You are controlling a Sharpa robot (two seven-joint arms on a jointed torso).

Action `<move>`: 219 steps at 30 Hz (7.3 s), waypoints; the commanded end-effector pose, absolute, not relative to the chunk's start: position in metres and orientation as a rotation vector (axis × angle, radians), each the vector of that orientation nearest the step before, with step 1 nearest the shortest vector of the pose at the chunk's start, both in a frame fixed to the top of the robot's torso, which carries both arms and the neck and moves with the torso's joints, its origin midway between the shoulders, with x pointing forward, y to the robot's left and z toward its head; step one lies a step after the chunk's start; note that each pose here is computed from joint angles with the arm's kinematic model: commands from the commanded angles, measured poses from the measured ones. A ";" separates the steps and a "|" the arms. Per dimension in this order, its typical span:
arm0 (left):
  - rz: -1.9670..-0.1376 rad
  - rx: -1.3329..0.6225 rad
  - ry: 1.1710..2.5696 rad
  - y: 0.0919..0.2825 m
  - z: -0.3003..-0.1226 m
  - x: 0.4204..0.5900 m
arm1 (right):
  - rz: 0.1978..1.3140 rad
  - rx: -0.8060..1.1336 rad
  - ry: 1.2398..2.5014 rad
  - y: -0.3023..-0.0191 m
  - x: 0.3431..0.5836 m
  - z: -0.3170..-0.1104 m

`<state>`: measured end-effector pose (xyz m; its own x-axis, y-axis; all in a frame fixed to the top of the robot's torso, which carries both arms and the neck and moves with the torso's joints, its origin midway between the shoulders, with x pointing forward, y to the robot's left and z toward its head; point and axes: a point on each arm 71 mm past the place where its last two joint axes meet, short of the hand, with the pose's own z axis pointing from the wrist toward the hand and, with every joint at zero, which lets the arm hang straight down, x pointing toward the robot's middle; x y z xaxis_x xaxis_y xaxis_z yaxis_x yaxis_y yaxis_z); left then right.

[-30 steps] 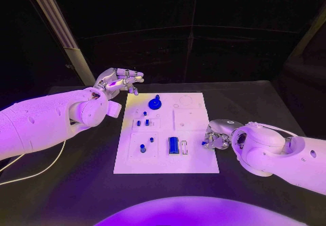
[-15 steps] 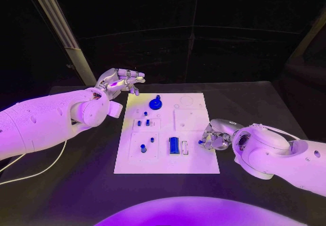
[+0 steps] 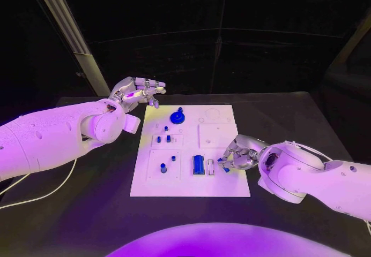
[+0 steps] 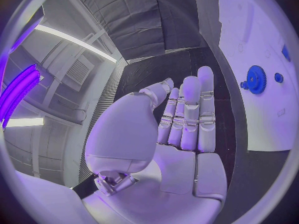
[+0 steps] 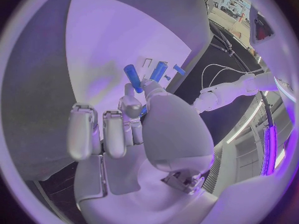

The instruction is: Assemble the parts on the task board

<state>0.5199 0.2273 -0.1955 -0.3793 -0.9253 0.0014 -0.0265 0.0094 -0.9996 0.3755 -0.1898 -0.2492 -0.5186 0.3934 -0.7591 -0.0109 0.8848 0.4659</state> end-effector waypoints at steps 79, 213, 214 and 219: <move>-1.490 -1.018 1.536 0.222 -0.195 0.521 | 0.534 0.175 2.231 -0.175 0.379 -0.264; -1.229 -1.209 1.218 0.192 -0.224 0.462 | 1.229 1.209 1.218 -0.192 0.462 -0.224; -1.229 -1.209 1.218 0.192 -0.224 0.462 | 1.229 1.209 1.218 -0.192 0.462 -0.224; -1.229 -1.209 1.218 0.192 -0.224 0.462 | 1.229 1.209 1.218 -0.192 0.462 -0.224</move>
<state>0.4614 0.1929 -0.2278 -0.0149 -0.9997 0.0190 -0.0346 -0.0185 -0.9992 0.4616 -0.1926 -0.2266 -0.0206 0.9997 0.0135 0.0195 -0.0131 0.9997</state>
